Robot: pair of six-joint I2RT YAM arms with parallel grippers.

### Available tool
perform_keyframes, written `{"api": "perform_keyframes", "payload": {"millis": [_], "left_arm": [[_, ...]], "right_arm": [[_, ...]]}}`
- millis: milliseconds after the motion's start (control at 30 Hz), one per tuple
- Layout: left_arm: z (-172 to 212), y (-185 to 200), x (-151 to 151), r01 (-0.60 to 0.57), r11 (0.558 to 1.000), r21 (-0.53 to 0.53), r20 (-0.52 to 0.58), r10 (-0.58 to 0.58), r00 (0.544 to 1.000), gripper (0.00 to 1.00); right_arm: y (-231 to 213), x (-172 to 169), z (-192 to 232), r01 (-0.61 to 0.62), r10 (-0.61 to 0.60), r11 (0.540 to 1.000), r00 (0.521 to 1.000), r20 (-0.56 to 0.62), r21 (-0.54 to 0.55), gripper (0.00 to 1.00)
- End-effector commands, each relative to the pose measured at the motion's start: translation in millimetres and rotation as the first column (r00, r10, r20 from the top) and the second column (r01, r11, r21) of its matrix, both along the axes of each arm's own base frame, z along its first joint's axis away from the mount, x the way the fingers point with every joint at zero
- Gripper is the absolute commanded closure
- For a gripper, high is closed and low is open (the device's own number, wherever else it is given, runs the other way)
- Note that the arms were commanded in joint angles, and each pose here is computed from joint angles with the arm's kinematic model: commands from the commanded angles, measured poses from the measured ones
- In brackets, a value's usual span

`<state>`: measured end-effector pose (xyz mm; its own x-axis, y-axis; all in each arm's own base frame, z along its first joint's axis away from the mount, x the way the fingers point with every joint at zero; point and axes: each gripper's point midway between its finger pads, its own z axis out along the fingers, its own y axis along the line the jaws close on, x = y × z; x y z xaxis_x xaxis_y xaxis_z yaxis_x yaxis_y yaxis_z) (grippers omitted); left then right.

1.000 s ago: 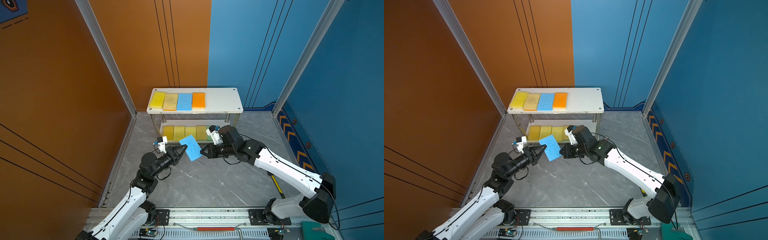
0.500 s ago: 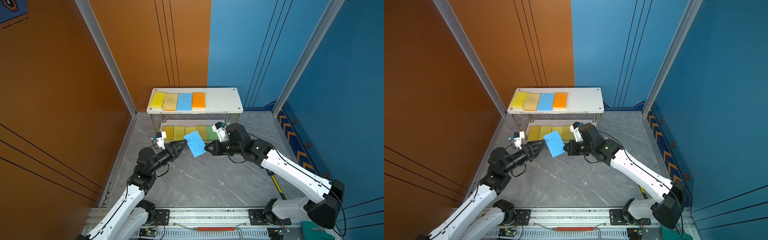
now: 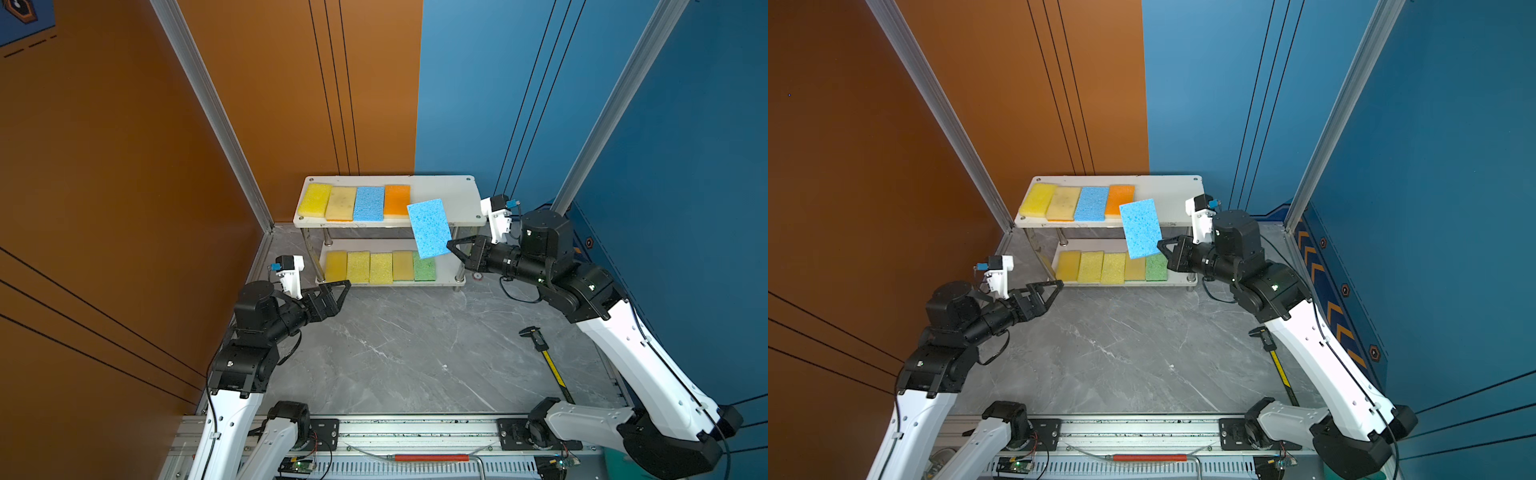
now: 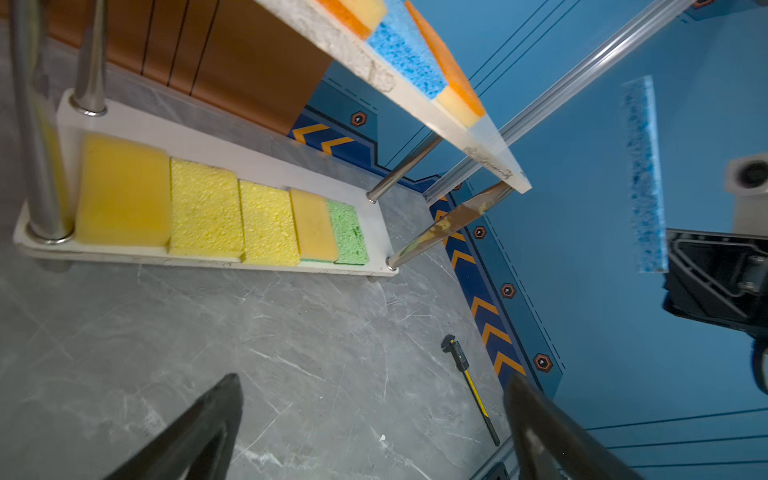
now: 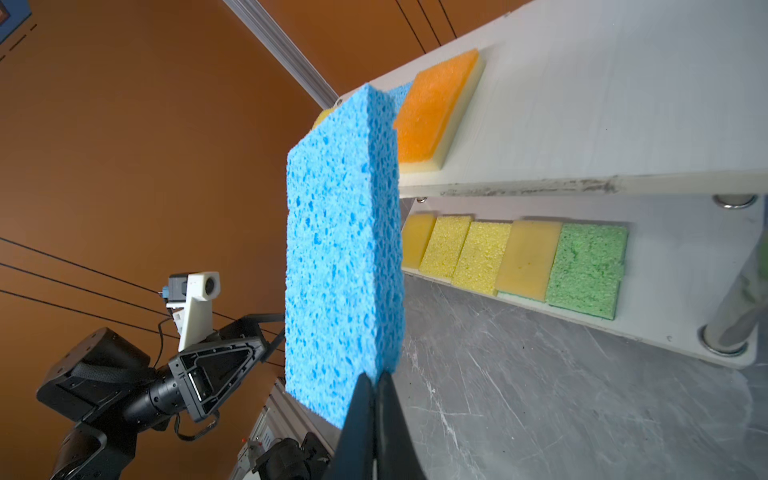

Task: Place and organize the cleaning sponges onto the shelf
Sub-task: 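Lift the blue sponge over the top shelf with the right while the left withdraws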

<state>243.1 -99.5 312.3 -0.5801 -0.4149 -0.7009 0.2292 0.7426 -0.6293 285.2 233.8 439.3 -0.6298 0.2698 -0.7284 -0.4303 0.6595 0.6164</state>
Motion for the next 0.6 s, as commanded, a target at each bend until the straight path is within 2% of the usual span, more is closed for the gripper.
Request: {"api": "perform_keyframes", "payload": {"millis": [0,200,567], "left_arm": [[-35.9,18.2,-8.5,-0.021,0.984,0.176,-0.050,0.030,0.998,0.02],[-56.6,27.6,-12.2,-0.024,0.963,0.269,-0.059,0.042,0.997,0.02],[-84.5,31.0,-17.9,0.009,0.942,0.334,-0.082,0.019,0.996,0.02]], "right_arm": [[-20.3,20.6,4.4,0.113,-0.113,0.991,0.994,0.005,-0.068,1.00],[-35.3,55.9,22.6,0.223,-0.223,0.974,0.975,-0.001,-0.049,1.00],[-18.9,118.1,9.1,0.255,-0.254,0.967,0.961,-0.108,-0.003,1.00]]}}
